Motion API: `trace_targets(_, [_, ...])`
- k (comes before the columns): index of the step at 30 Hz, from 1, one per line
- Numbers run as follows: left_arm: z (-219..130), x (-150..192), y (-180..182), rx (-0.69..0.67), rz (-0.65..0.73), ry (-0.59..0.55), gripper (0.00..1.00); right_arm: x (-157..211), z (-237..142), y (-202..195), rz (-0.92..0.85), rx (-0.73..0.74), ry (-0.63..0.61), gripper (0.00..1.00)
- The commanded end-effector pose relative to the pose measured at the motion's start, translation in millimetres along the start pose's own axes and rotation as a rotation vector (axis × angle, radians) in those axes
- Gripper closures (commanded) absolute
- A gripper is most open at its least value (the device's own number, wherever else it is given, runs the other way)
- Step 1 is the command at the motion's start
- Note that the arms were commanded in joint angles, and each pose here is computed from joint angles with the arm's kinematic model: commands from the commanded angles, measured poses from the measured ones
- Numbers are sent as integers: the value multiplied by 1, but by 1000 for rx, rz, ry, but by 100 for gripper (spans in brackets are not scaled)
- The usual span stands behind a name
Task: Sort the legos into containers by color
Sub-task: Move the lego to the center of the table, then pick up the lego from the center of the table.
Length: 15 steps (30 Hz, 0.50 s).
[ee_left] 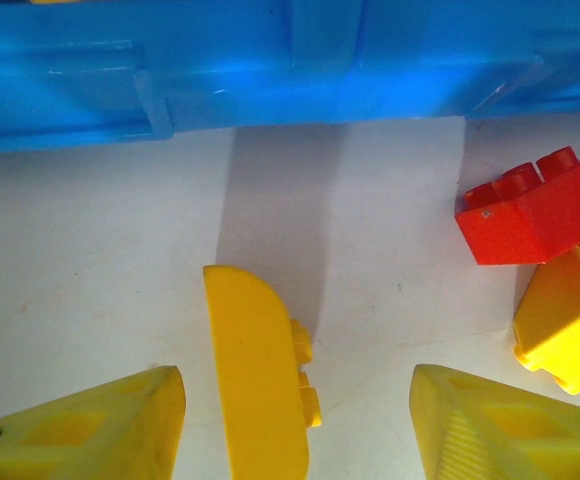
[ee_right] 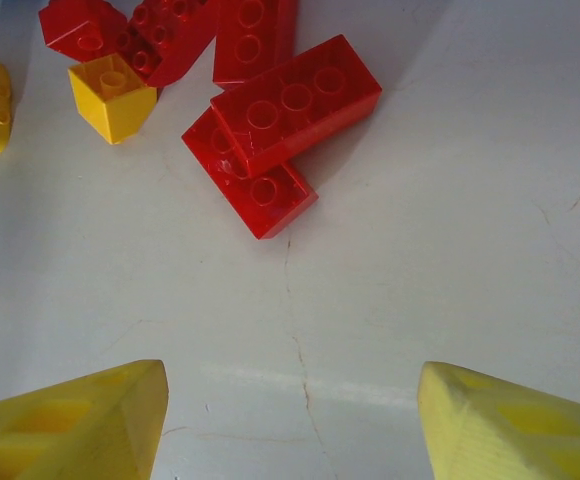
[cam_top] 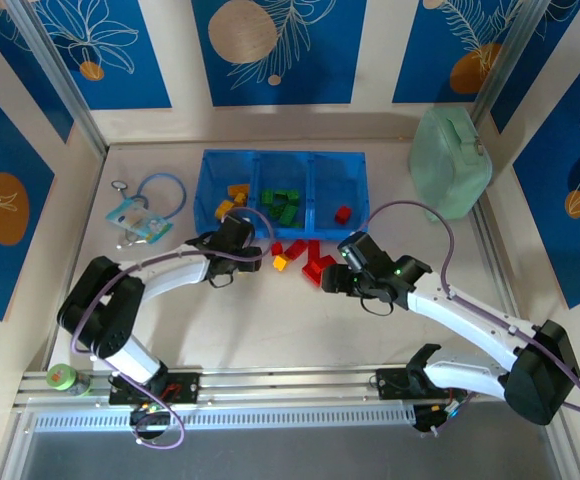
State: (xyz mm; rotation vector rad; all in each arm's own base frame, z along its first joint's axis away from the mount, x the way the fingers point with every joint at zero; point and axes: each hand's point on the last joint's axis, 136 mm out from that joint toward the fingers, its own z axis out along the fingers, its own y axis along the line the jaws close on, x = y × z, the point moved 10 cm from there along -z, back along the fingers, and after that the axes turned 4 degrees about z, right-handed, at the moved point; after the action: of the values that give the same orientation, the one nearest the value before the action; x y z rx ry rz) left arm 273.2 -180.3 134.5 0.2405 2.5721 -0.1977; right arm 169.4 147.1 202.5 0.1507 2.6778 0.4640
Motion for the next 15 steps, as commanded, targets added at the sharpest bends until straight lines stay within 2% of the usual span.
trace_targets(1, [5, -2, -1, -30, 3, 20, 39, 3, -9, -5, 15, 12, -22, 33])
trace_targets(5, [14, 1, -2, -36, 6, 48, 46, 5, -11, -9, 19, 15, -26, 33])
trace_targets(9, [14, 1, -2, -43, 7, 63, 62, 4, -13, -9, 20, 13, -30, 33])
trace_targets(11, [5, -3, -1, -51, 5, 34, 68, 4, -13, -9, 19, 13, -32, 32])
trace_targets(15, [-27, -20, 8, -71, -5, -59, 72, 3, -12, -9, 19, 7, -33, 33])
